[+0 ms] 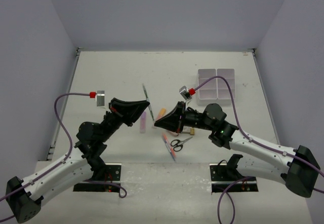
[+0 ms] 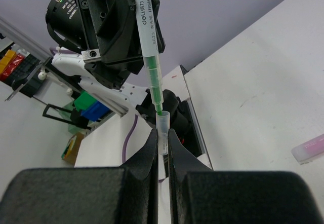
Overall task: Sort the stationery into containers
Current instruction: Close the pen cap on the pen.
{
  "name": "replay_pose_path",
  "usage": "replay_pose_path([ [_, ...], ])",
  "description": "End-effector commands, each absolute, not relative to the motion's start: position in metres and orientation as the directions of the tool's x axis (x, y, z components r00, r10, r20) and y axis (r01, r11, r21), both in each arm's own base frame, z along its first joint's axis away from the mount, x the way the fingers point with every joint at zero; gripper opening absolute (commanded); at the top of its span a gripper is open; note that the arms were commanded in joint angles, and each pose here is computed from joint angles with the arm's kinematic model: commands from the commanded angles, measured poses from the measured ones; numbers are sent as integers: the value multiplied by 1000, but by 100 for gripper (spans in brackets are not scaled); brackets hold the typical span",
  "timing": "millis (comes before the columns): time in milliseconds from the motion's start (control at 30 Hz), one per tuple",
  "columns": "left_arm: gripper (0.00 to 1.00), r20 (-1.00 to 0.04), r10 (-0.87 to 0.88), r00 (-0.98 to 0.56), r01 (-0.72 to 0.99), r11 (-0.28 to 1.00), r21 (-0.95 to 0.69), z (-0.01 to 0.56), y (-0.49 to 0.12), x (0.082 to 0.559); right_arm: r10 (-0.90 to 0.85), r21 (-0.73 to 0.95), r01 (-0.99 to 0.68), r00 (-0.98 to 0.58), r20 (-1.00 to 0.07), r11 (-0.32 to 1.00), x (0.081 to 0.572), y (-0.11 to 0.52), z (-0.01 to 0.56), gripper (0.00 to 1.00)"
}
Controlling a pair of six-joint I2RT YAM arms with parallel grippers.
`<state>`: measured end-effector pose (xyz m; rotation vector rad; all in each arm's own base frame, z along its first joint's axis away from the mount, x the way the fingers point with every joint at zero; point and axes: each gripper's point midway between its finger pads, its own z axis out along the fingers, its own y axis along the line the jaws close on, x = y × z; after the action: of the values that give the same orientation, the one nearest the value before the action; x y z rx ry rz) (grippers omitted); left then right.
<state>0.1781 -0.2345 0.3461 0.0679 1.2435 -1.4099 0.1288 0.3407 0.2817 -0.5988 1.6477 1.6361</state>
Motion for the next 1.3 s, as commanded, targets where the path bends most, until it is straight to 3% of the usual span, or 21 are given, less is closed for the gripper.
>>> replay_pose_path([
  [0, 0, -641, -712, -286, 749, 251, -613, 353, -230, 179, 235, 611, -791, -586, -775, 41, 130, 341, 315, 0],
  [900, 0, -598, -727, -338, 703, 227, -674, 333, -229, 182, 354, 606, -790, -543, -761, 90, 150, 338, 334, 0],
  [1267, 0, -690, -650, -319, 779, 234, -581, 338, -246, 174, 329, 578, -808, -519, -789, 115, 151, 338, 333, 0],
])
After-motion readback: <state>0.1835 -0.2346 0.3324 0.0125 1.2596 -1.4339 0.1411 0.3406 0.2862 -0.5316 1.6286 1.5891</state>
